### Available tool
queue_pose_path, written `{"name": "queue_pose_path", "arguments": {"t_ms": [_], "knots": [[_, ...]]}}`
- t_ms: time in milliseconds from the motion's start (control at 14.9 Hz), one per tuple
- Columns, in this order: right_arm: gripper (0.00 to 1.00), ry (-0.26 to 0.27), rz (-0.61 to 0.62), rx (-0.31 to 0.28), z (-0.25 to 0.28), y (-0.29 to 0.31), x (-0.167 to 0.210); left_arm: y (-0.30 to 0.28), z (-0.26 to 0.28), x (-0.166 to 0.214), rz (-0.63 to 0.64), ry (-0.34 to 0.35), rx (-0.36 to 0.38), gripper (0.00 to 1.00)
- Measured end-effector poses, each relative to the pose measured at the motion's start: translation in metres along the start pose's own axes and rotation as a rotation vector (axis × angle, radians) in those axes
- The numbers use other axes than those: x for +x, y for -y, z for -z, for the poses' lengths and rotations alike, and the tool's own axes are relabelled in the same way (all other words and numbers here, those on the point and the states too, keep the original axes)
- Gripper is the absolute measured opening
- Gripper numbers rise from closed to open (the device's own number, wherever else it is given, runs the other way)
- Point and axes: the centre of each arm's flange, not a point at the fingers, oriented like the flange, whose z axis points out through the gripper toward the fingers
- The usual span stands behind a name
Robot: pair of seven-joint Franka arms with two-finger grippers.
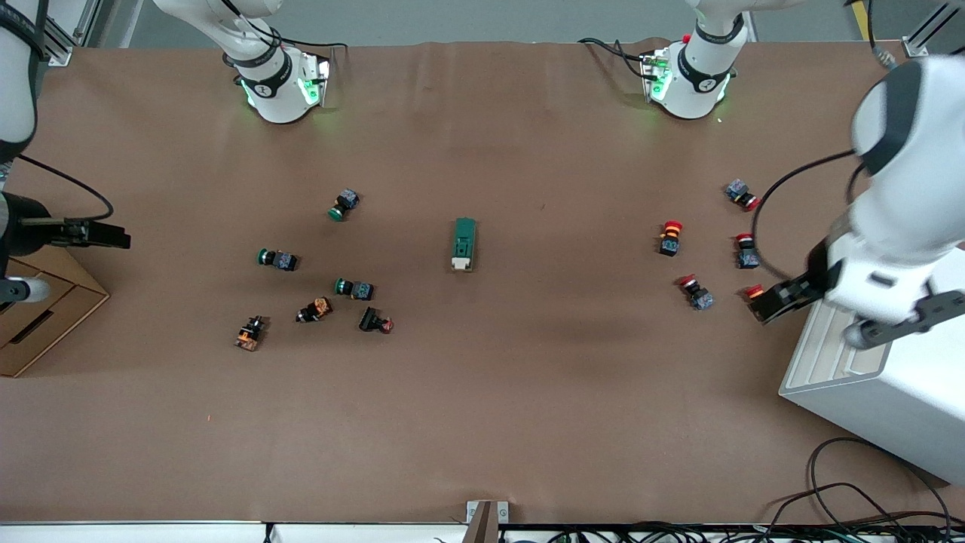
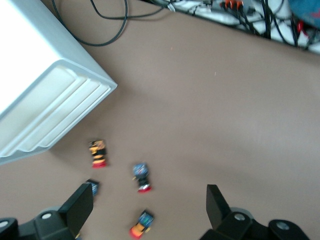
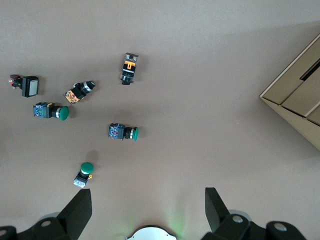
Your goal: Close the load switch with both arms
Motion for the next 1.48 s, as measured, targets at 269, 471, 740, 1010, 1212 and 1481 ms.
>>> {"name": "queue_pose_path", "arguments": {"t_ms": [269,471,740,1010,1212,1481], "knots": [[1.00,-0.033,0.005,0.005,0.031,-0.001,-0.035,0.056,0.044,-0.023,-0.170,0.025,-0.019,1.00],[1.00,-0.054,0.004,0.010,0.048,-0.003,-0.069,0.096,0.067,-0.041,-0.226,0.055,-0.038,1.00],[1.00,-0.071,0.006,0.013,0.065,-0.002,-0.101,0.099,0.086,-0.069,-0.247,0.088,-0.032,1.00],[1.00,-0.075,-0.010,0.015,0.074,0.001,-0.117,0.101,0.088,-0.095,-0.267,0.100,-0.024,1.00],[1.00,-0.101,-0.008,0.016,0.081,0.002,-0.121,0.101,0.095,-0.110,-0.276,0.093,-0.022,1.00],[1.00,-0.158,-0.001,0.036,0.077,0.005,-0.126,0.094,0.098,-0.116,-0.290,0.088,-0.021,1.00]]}}
